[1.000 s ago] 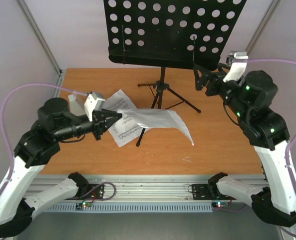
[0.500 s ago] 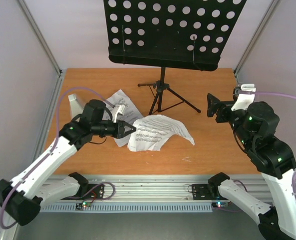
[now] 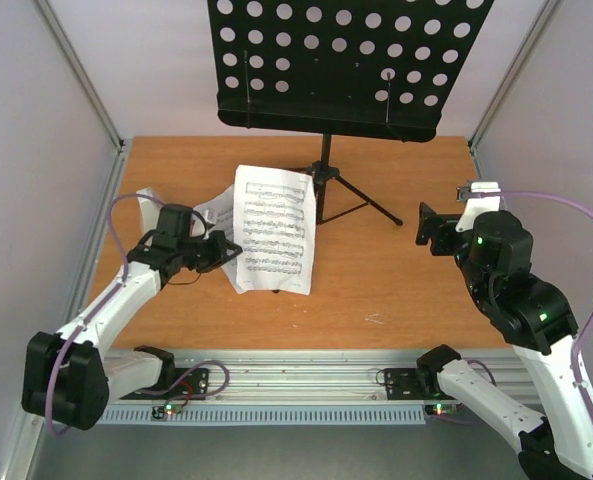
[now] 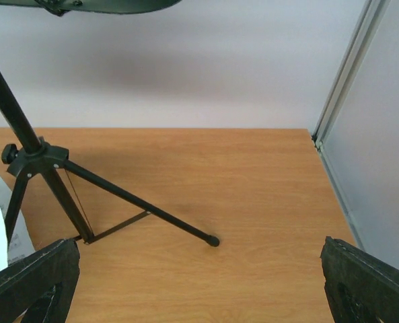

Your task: Pack up the instrument practice props

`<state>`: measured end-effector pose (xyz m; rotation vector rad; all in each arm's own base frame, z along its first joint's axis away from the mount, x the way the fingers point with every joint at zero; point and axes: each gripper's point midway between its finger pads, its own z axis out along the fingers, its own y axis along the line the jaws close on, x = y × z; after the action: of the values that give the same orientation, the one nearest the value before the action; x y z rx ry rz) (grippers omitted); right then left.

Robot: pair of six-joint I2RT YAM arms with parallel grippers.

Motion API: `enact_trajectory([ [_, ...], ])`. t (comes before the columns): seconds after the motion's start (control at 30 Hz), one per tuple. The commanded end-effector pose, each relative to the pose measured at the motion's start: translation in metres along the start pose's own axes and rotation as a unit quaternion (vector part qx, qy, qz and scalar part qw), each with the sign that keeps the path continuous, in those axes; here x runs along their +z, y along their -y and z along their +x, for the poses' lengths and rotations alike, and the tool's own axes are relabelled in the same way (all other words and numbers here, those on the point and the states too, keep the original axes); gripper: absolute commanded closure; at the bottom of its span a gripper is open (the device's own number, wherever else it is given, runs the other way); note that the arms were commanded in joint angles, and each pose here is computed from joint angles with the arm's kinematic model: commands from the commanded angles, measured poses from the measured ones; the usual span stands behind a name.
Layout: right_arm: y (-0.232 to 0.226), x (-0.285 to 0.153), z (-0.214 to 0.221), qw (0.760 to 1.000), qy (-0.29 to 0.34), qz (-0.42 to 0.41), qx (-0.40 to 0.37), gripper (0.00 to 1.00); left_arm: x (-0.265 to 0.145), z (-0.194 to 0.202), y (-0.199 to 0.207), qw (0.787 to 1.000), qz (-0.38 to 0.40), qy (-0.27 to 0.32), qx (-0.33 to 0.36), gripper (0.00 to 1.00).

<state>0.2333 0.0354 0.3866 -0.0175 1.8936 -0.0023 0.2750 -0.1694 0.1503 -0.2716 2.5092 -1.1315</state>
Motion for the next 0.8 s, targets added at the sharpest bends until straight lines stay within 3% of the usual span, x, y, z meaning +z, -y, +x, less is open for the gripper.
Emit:
enact_trajectory([
  [0.0,0.005,0.004,0.007,1.000,-0.007,0.018,-0.010,0.01,-0.010,-0.023,-0.002,0.999,-0.009,0.050,0.014,1.00],
  [0.4,0.000,0.013,0.015,1.000,-0.020,0.014,-0.004,0.02,-0.025,-0.044,-0.045,0.994,-0.046,0.097,-0.029,1.00],
  [0.77,0.003,0.012,0.022,0.999,-0.029,0.020,0.003,0.02,-0.030,-0.043,-0.100,0.979,-0.171,0.108,-0.020,1.00],
])
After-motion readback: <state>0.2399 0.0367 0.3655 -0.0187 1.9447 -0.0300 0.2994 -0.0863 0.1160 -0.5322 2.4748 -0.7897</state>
